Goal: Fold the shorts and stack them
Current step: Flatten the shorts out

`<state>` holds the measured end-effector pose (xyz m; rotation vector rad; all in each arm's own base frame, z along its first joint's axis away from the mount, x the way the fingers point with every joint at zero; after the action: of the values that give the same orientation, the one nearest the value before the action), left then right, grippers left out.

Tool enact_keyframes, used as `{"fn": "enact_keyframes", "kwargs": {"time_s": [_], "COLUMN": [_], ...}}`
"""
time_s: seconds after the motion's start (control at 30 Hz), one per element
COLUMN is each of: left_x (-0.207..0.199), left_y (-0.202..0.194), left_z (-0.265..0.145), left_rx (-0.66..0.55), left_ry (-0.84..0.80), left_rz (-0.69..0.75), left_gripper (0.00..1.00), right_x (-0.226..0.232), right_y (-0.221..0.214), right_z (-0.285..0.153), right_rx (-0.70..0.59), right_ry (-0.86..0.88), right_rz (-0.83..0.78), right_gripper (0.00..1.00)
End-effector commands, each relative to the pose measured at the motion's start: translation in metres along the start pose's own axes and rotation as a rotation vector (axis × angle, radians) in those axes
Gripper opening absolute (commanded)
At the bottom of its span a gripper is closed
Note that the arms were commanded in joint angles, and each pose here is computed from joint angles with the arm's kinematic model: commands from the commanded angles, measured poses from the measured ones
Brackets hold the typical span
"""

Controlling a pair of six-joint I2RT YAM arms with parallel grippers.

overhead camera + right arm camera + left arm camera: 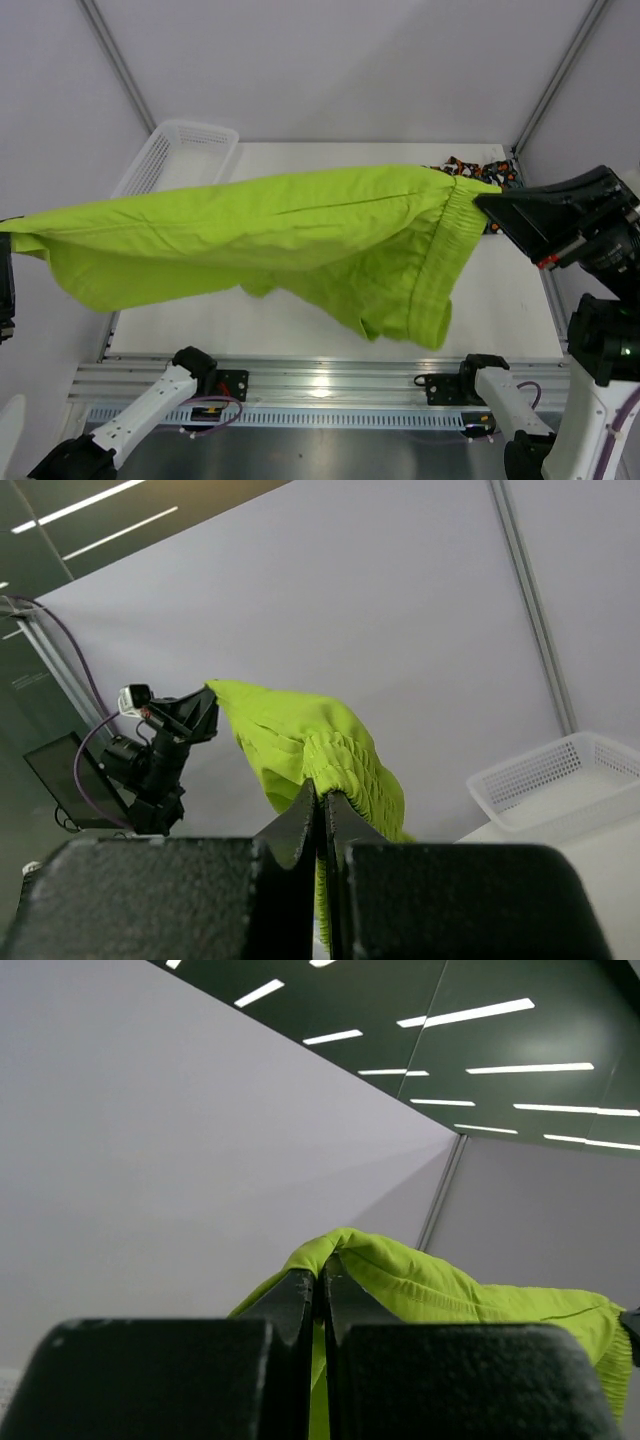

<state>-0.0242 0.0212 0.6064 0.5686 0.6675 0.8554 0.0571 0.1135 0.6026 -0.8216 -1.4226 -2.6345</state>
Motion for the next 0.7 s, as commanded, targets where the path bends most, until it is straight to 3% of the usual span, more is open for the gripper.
{"fn": "enact_keyframes", "kwargs": {"time_s": [0.0, 0.07, 0.17, 0.33, 0.43, 0.47, 0.5, 0.53, 0.57, 0.6, 0.67], "left_x": [-0.004, -0.003, 0.005, 0.017, 0.024, 0.034, 0.035, 0.046, 0.063, 0.065, 0.095], "left_y": [-0.001, 0.002, -0.035, -0.131, -0.177, -0.223, -0.237, -0.243, -0.290, -0.301, -0.331], "left_z": [0.016, 0.028, 0.072, 0.101, 0.095, 0.088, 0.084, 0.080, 0.066, 0.062, 0.050], "left_rx": [0.035, 0.054, 0.164, 0.317, 0.383, 0.459, 0.484, 0.473, 0.556, 0.581, 0.611], "left_ry": [-0.001, 0.020, 0.065, 0.137, 0.161, 0.187, 0.164, 0.206, 0.234, 0.198, 0.279], "left_rz": [-0.011, -0.004, -0.001, 0.031, 0.021, 0.044, 0.029, 0.006, 0.010, -0.022, -0.054], "left_gripper": [0.00, 0.00, 0.00, 0.00, 0.00, 0.00, 0.00, 0.00, 0.00, 0.00, 0.00], "right_x": [0.006, -0.023, -0.076, -0.197, -0.235, -0.256, -0.263, -0.271, -0.285, -0.292, -0.314], "right_y": [0.009, 0.015, 0.016, -0.037, -0.066, -0.086, -0.095, -0.104, -0.119, -0.127, -0.142], "right_z": [0.004, 0.013, 0.023, 0.012, 0.000, -0.010, -0.016, -0.020, -0.027, -0.031, -0.037], "right_rx": [-0.024, -0.004, 0.044, 0.119, 0.128, 0.130, 0.130, 0.128, 0.127, 0.131, 0.132], "right_ry": [-0.032, -0.108, -0.192, -0.398, -0.441, -0.467, -0.477, -0.494, -0.496, -0.506, -0.550], "right_rz": [0.065, 0.123, 0.232, 0.472, 0.503, 0.532, 0.535, 0.544, 0.540, 0.532, 0.534], "right_gripper": [0.00, 0.00, 0.00, 0.00, 0.00, 0.00, 0.00, 0.00, 0.00, 0.00, 0.00]}}
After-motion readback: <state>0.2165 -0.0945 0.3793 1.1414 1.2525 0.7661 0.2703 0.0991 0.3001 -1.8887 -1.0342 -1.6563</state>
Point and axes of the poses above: each gripper's point midway between its finger pads, its own z axis out along the fingers, its own x axis along the line the jaws close on, y = z × x, the point moved 6 cm from there along -z, back along the fingers, and after that the axes turned 3 degrees about z, right-handed, at the moved point
